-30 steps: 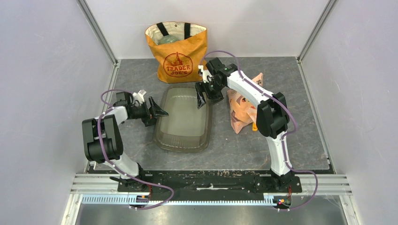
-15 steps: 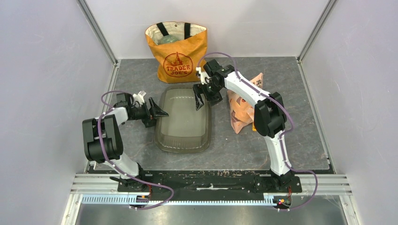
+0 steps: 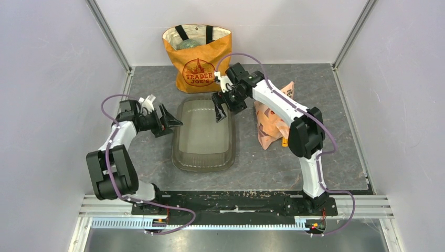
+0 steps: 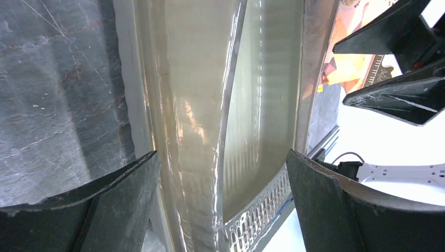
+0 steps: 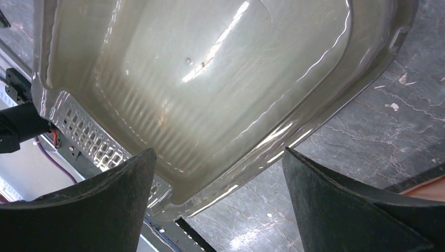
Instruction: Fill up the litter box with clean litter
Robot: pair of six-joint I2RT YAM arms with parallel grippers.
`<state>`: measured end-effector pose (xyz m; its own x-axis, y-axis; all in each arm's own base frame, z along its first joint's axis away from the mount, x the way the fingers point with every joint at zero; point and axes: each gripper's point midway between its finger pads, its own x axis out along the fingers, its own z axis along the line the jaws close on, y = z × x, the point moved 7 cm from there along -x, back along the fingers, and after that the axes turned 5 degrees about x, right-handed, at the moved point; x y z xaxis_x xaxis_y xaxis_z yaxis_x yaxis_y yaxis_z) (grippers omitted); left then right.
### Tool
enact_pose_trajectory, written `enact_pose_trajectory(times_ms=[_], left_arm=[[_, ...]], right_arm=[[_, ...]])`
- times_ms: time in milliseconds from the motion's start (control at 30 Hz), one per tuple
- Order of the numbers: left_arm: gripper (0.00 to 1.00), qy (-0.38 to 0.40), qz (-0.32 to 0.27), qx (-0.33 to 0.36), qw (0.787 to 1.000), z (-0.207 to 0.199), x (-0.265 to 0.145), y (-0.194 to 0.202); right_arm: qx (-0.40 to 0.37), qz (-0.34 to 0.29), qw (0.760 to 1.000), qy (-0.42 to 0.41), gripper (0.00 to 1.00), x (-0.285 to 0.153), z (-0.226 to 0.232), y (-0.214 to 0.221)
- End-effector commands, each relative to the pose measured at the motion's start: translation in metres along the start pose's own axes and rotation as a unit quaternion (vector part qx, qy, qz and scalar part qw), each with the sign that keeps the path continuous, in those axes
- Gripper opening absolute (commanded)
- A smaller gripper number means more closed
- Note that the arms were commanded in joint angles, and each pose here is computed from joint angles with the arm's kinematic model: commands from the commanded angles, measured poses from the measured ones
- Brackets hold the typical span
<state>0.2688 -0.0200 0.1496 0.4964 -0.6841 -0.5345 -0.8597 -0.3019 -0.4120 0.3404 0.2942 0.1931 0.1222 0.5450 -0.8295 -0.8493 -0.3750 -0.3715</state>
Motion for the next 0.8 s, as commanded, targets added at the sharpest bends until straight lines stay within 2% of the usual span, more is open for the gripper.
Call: enact_pose_trajectory(times_ms=[0,133,267,367,467,600,667,767], left_arm=[[0.96,-0.017,-0.031,0.066,0.997,-0.014,-0.019,-0.019],[0.96,-0.086,-0.104,0.075,0.988,-0.012,-0.045,-0.044],[0.96,-0.149,-0.122,0.105,0.976,-0.010,-0.061,-0.059],[0.96,-0.153,-0.137,0.132,0.970,-0.022,-0.074,-0.070],[0.96,-0.140,-0.167,0.188,0.958,-0.055,-0.086,-0.084],[0.95,-0.128,-0.163,0.262,0.943,-0.098,-0.083,-0.087],[0.96,-0.116,-0.163,0.273,0.941,-0.112,-0.078,-0.085],[0.95,-0.096,-0.154,0.272,0.945,-0.122,-0.068,-0.081]], right_arm=[[-0.049,-0.062,0.997,-0.015,0.97,-0.047,0.021,-0.015],[-0.057,-0.105,0.993,-0.009,0.97,-0.091,0.016,-0.020],[-0.045,-0.142,0.989,0.006,0.97,-0.146,-0.001,-0.011],[-0.020,-0.170,0.984,0.040,0.95,-0.189,-0.028,0.005],[0.039,-0.201,0.974,0.093,0.89,-0.233,-0.066,0.035],[0.158,-0.226,0.947,0.166,0.78,-0.280,-0.120,0.081],[0.210,-0.217,0.937,0.176,0.75,-0.287,-0.136,0.106],[0.248,-0.174,0.941,0.148,0.75,-0.274,-0.140,0.136]])
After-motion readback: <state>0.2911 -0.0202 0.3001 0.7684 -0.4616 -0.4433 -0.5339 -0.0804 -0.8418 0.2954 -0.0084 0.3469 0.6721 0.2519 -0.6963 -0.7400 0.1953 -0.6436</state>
